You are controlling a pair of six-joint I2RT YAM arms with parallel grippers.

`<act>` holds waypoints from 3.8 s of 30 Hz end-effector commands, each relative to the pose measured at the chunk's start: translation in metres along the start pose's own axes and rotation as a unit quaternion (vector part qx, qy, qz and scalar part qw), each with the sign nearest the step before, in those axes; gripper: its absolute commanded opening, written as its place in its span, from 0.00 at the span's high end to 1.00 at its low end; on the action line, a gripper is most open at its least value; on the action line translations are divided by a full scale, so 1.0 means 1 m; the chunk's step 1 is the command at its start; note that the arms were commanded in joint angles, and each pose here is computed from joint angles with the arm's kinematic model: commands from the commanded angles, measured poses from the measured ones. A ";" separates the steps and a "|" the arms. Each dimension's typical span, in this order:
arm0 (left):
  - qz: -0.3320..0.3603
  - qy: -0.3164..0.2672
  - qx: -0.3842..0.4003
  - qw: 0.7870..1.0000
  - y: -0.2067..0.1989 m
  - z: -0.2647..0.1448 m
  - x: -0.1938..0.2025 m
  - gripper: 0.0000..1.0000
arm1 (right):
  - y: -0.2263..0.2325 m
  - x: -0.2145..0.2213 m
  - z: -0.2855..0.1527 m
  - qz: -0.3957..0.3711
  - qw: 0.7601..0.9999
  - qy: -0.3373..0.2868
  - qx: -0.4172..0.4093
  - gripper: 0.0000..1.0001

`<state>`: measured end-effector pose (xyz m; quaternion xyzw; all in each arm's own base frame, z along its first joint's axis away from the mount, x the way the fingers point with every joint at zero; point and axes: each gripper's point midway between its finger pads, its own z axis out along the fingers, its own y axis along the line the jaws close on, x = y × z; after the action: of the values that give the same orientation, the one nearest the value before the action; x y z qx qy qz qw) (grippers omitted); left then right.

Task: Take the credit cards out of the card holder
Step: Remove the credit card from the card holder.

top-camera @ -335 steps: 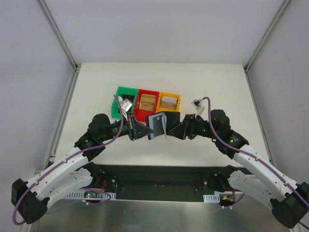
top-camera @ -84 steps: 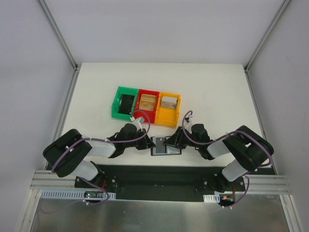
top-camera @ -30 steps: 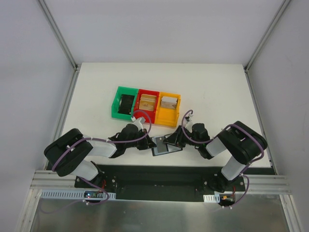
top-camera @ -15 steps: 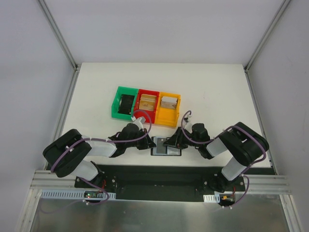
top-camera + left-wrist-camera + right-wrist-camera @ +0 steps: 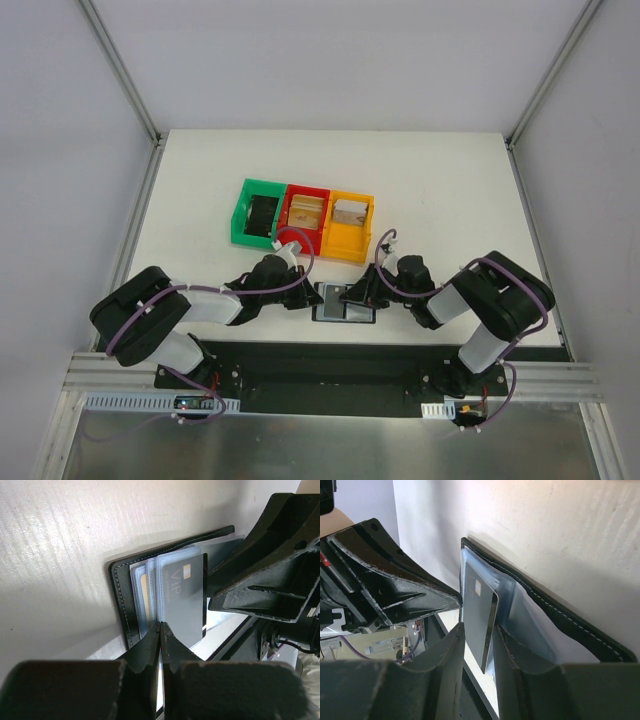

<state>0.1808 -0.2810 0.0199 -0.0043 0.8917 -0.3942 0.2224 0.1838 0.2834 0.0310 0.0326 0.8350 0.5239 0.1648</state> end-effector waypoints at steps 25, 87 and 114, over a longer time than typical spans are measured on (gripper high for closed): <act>0.002 0.012 -0.063 0.998 0.035 -0.002 0.018 1.00 | 0.021 0.009 -0.006 -0.011 0.999 0.016 -0.049 0.86; -0.031 0.004 -0.084 0.996 0.044 -0.007 0.026 1.00 | 0.010 -0.004 -0.013 -0.005 0.999 0.027 -0.027 0.70; -0.042 -0.013 -0.093 0.995 0.047 -0.012 0.028 1.00 | 0.018 -0.016 0.001 0.014 0.999 0.003 -0.034 0.72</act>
<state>0.1797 -0.2744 0.0182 -0.0631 0.8869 -0.3873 0.2437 0.1818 0.2795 0.0344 0.0416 0.8357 0.5332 0.1247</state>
